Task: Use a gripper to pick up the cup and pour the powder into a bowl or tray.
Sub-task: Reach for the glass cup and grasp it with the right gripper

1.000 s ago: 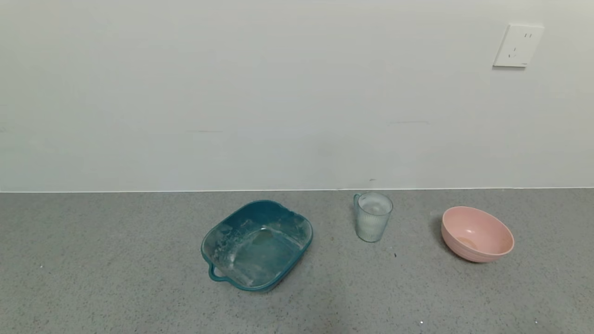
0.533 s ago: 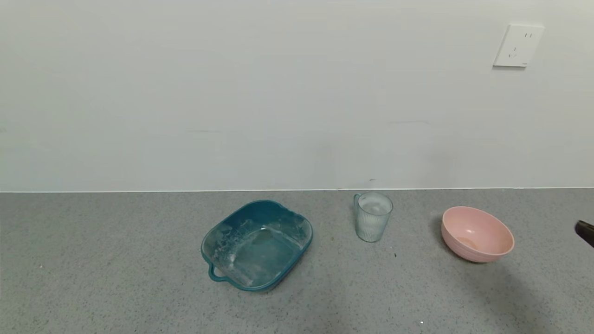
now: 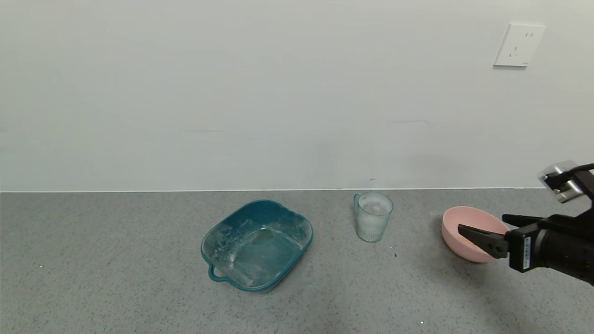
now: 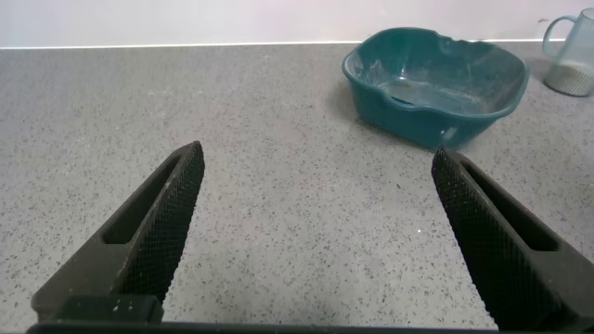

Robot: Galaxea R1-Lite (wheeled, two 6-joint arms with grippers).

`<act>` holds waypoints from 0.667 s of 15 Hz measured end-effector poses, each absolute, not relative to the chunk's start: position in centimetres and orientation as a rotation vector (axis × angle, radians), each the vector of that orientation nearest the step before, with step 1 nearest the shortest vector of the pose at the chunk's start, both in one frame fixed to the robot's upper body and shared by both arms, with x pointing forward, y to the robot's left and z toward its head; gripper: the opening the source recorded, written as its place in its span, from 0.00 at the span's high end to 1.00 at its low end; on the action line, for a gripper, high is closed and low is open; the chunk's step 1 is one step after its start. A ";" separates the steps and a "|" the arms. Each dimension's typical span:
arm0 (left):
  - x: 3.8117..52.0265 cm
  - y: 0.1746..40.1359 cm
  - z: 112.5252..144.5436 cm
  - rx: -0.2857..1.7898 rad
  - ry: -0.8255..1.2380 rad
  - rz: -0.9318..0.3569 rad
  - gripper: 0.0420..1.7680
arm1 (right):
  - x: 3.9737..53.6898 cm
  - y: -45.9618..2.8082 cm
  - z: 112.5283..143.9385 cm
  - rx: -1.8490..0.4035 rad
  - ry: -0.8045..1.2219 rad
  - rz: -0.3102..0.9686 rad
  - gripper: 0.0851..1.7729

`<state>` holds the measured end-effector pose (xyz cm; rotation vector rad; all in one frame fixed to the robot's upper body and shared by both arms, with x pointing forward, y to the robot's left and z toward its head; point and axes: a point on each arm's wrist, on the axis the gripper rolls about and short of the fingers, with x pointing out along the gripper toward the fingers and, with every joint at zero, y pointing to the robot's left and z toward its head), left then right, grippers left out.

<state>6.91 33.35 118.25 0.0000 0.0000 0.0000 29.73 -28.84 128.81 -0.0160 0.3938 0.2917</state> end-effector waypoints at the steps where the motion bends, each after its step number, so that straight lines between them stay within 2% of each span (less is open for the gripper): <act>1: 6.9 33.4 118.2 0.000 0.000 0.000 0.00 | 30.5 -28.2 128.2 -0.015 0.403 0.310 0.04; 10: 6.9 33.4 118.2 0.000 0.000 0.000 0.00 | 37.3 -24.0 121.8 -0.037 0.490 0.383 0.04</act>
